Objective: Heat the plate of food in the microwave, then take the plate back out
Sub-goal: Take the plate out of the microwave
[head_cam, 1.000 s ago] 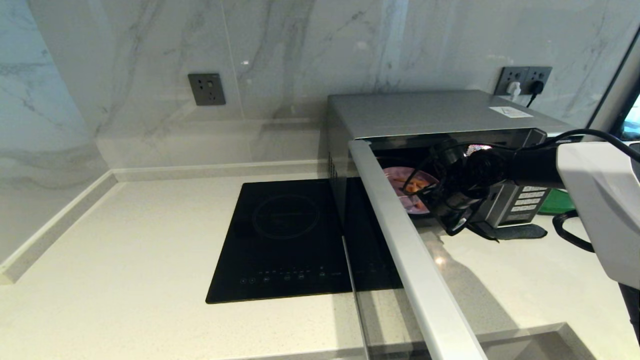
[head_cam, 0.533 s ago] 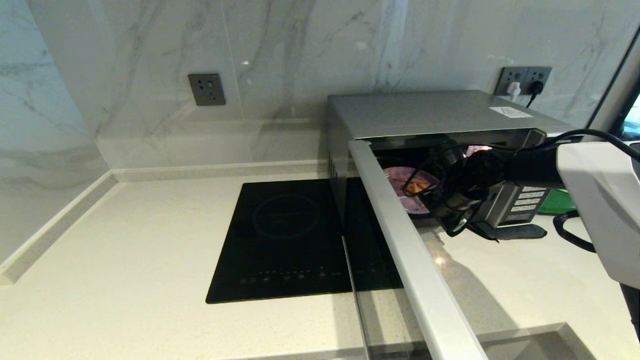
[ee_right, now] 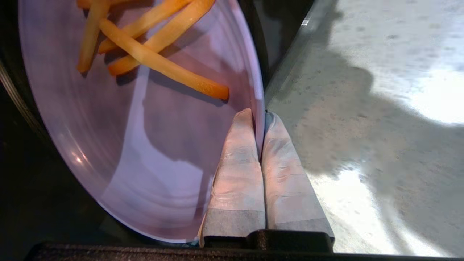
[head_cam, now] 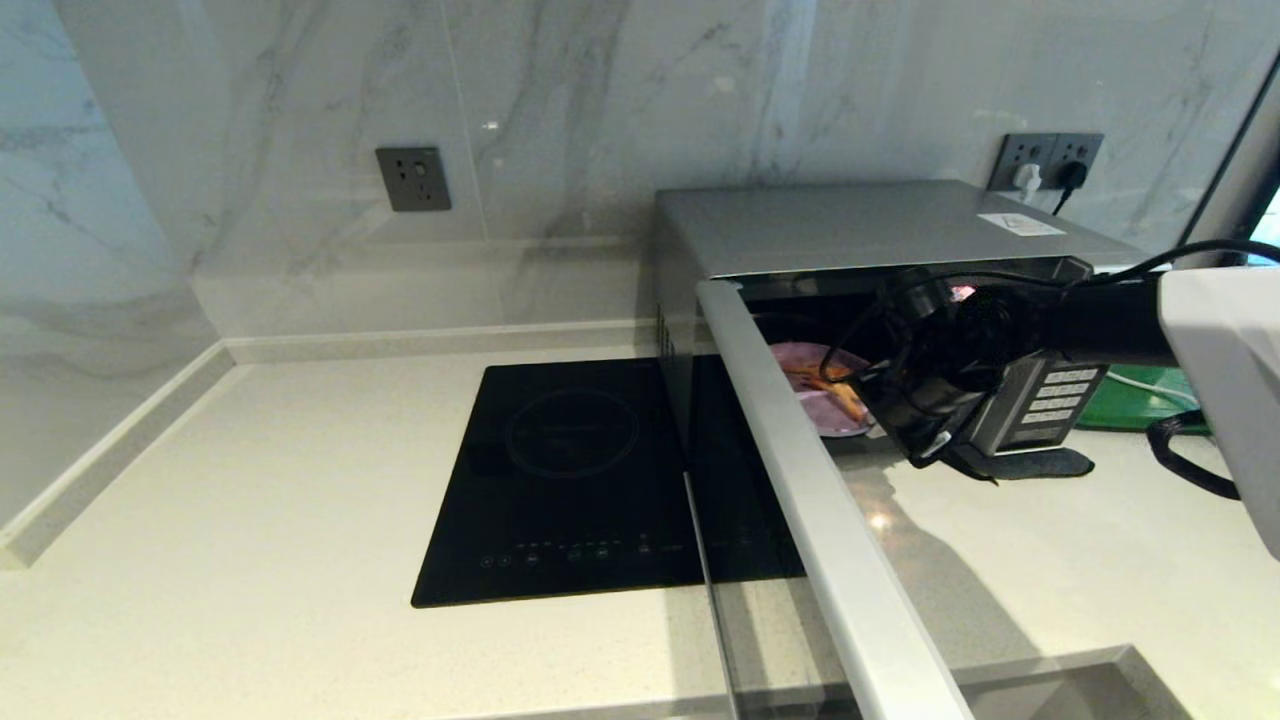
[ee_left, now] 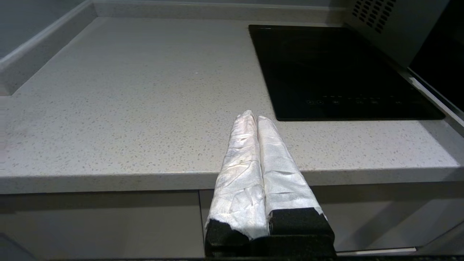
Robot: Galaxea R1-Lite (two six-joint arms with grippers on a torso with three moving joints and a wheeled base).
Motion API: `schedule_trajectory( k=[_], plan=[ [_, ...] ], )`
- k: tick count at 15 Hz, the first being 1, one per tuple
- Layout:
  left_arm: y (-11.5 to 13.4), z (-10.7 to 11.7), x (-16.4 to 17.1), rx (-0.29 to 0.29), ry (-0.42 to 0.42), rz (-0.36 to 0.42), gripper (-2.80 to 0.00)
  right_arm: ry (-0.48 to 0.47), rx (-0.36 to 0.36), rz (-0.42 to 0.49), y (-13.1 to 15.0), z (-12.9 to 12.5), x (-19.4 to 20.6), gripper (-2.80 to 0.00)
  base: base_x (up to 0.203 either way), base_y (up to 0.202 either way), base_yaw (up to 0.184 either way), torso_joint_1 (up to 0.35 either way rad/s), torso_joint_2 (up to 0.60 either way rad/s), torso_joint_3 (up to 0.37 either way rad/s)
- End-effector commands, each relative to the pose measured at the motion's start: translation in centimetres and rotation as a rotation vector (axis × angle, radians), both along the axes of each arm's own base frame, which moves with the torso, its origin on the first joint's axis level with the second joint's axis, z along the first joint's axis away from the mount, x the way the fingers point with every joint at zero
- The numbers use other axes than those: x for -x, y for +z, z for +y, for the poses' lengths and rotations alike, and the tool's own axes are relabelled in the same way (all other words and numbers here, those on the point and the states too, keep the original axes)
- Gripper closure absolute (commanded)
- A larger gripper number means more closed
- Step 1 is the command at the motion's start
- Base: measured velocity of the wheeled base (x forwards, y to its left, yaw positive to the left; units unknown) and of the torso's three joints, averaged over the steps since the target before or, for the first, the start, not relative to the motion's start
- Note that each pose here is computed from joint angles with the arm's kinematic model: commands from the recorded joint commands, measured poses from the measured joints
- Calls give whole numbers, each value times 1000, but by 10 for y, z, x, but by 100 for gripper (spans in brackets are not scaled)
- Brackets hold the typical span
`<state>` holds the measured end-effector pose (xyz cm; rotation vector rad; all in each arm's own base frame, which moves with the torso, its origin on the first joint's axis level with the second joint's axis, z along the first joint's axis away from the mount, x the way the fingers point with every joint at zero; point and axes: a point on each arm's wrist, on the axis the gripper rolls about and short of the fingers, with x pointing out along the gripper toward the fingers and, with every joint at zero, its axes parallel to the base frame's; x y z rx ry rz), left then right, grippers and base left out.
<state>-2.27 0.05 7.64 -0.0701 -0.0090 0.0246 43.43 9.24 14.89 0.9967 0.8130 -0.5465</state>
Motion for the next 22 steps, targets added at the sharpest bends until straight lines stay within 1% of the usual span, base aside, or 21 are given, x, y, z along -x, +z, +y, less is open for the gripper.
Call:
schedule_trajectory(
  k=[1,7,9,11,15,18,20,22],
  plan=[
    [0,0,0,1,0,0,0,-8,-8,-14,11,-2,7,0,0,0,0,0,0,0],
    [0,0,0,1,0,0,0,-23,-6,3,18,-12,23,0,0,0,0,0,0,0],
    [0,0,0,1,0,0,0,-31,-9,-5,25,-16,29,0,0,0,0,0,0,0],
    [0,0,0,1,0,0,0,-33,-12,-13,34,-20,38,0,0,0,0,0,0,0],
    [0,0,0,1,0,0,0,-39,-14,5,40,-25,59,0,0,0,0,0,0,0],
    [0,0,0,1,0,0,0,-40,-16,18,49,-35,85,0,0,0,0,0,0,0],
    [0,0,0,1,0,0,0,-40,-23,12,60,-46,112,0,0,0,0,0,0,0],
    [0,0,0,1,0,0,0,-32,-11,-9,74,-61,146,0,0,0,0,0,0,0]
  ],
)
